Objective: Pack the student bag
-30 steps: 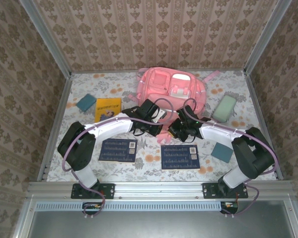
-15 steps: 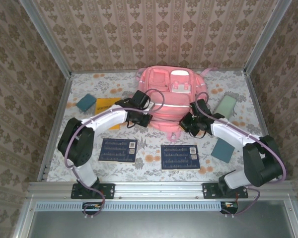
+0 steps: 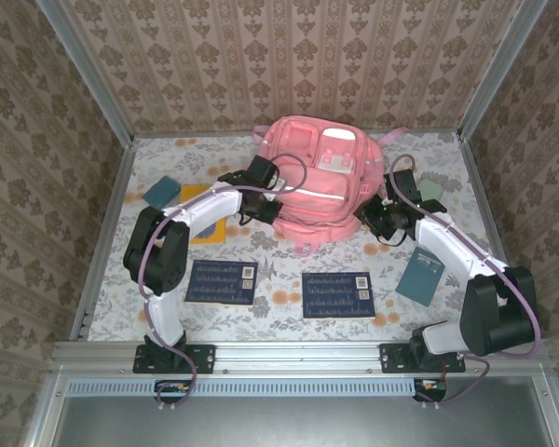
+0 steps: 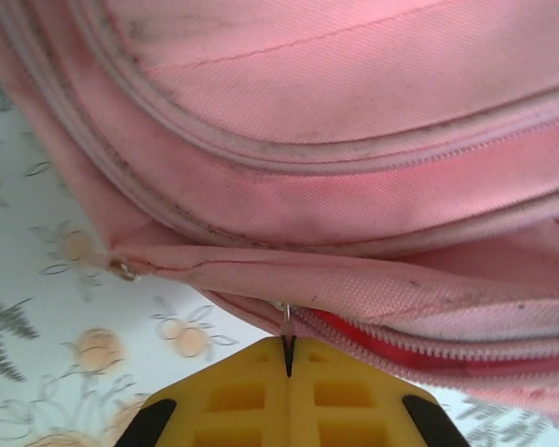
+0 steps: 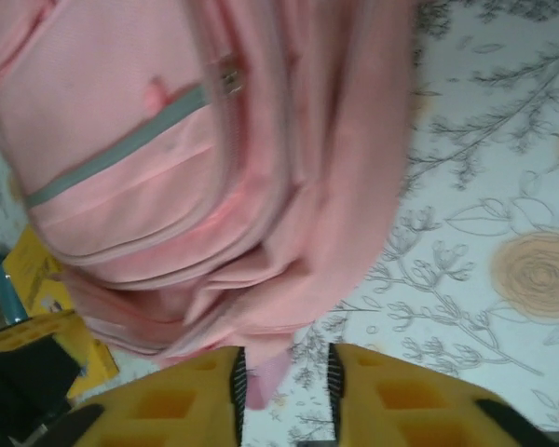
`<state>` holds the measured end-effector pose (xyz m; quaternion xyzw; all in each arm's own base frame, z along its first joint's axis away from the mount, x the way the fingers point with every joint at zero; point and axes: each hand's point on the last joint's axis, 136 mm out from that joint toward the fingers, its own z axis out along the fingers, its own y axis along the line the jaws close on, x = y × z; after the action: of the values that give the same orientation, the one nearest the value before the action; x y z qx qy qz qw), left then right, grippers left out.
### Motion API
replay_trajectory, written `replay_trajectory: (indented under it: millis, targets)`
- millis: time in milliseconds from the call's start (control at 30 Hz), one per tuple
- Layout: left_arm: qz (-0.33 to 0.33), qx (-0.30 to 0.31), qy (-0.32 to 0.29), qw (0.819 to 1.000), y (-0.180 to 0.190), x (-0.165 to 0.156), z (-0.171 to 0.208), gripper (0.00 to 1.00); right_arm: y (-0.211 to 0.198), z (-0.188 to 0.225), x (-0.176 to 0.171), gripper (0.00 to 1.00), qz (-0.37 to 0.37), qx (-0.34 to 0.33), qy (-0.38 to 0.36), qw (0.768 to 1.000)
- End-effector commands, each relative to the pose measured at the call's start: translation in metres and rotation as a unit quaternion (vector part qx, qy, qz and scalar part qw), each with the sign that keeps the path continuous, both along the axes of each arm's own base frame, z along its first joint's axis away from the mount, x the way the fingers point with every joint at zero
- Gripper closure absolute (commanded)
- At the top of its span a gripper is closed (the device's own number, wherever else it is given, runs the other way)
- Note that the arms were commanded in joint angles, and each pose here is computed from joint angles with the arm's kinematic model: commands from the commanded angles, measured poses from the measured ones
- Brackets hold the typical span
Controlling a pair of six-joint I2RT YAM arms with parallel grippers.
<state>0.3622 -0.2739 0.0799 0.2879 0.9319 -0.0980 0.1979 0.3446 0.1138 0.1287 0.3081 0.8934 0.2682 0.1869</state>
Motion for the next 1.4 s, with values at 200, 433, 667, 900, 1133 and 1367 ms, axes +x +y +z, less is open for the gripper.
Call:
replay_trajectory:
  millis: [200,433,667,900,1133,1367]
  targets:
    - [-0.071,-0.098,0.004,0.993,-0.041,-0.063,0.039,1.0,0.051,-0.021,-0.017,0.51,0.028,0.038,0.044,0.998]
    - [-0.113,-0.115,0.013,0.987,-0.074,-0.101,0.043,1.0,0.062,-0.014,-0.039,0.51,0.002,0.046,0.037,0.998]
    - [-0.108,-0.107,0.008,0.988,-0.082,-0.101,0.035,1.0,0.067,-0.032,-0.052,0.51,-0.017,0.063,0.055,0.996]
    - [-0.073,-0.072,-0.004,0.995,-0.037,-0.082,0.027,0.81,0.084,-0.019,-0.034,0.51,-0.002,0.068,0.034,0.997]
    - [-0.107,-0.001,-0.026,0.994,-0.019,-0.074,0.001,0.63,0.095,-0.023,-0.023,0.51,0.01,0.066,0.039,0.997]
    - [-0.123,0.033,-0.059,0.99,-0.026,-0.065,-0.011,0.54,0.096,-0.026,-0.024,0.51,0.011,0.071,0.043,0.996]
